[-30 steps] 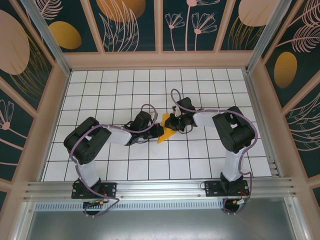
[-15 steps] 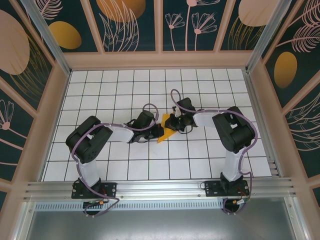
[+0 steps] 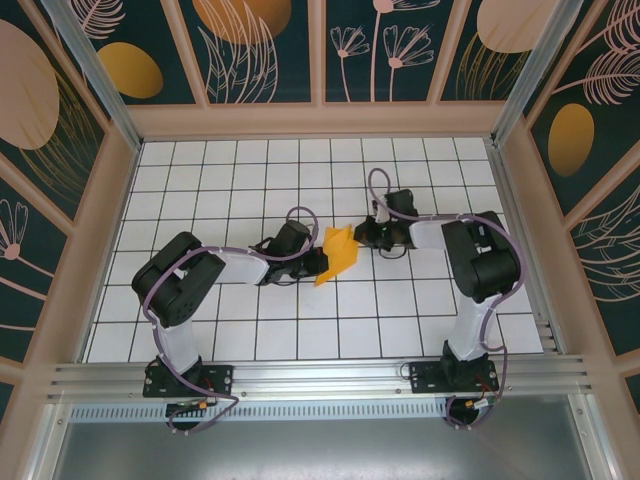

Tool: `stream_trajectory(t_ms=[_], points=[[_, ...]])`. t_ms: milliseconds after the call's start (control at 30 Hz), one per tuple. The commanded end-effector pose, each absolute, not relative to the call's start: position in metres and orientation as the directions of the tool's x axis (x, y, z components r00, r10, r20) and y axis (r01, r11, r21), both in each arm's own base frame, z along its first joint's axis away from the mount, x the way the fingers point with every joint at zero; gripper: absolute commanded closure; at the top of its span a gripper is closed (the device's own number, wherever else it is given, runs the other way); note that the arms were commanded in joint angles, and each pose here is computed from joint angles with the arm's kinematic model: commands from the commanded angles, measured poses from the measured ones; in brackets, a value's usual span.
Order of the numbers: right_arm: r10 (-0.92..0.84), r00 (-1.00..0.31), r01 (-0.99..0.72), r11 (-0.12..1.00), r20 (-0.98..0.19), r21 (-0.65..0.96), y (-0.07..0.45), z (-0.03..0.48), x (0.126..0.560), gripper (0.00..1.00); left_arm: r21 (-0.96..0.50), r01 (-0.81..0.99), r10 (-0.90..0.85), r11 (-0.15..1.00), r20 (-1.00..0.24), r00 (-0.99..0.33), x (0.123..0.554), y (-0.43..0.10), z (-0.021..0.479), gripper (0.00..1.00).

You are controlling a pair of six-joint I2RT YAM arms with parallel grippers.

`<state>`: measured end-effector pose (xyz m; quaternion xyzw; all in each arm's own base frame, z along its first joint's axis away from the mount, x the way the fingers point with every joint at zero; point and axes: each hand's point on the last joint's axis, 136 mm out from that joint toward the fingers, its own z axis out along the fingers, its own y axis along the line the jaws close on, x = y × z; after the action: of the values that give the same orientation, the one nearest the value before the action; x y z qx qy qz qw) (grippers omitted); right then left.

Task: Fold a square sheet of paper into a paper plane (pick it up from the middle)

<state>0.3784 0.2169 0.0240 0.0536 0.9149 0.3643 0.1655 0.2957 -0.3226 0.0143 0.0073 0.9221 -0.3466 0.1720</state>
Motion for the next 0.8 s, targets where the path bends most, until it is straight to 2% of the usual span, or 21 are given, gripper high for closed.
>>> stream_trajectory(t_ms=[0,200,400,567,767], points=[[0.213,-0.908,-0.099,0.729,-0.362,0.677,0.216,0.049,0.402,0.94,-0.502,0.050,-0.082,0.864,-0.237,-0.968,0.274,-0.287,-0.031,1.00],[0.157,-0.895,-0.206,0.685,-0.418,0.698,0.234,0.091,0.377,0.93,-0.509,0.056,-0.083,0.859,-0.247,-0.965,0.278,-0.290,-0.029,1.00],[0.049,-0.940,-0.215,0.683,-0.337,0.699,0.268,0.063,0.340,0.95,-0.507,0.056,-0.086,0.860,-0.251,-0.964,0.279,-0.290,-0.028,1.00],[0.015,-0.960,-0.197,0.669,-0.279,0.717,0.283,0.041,0.327,1.00,-0.505,0.051,-0.090,0.862,-0.250,-0.964,0.278,-0.289,-0.028,1.00],[-0.026,-0.971,-0.194,0.674,-0.240,0.713,0.288,0.023,0.323,1.00,-0.504,0.048,-0.090,0.862,-0.246,-0.965,0.277,-0.288,-0.029,1.00]])
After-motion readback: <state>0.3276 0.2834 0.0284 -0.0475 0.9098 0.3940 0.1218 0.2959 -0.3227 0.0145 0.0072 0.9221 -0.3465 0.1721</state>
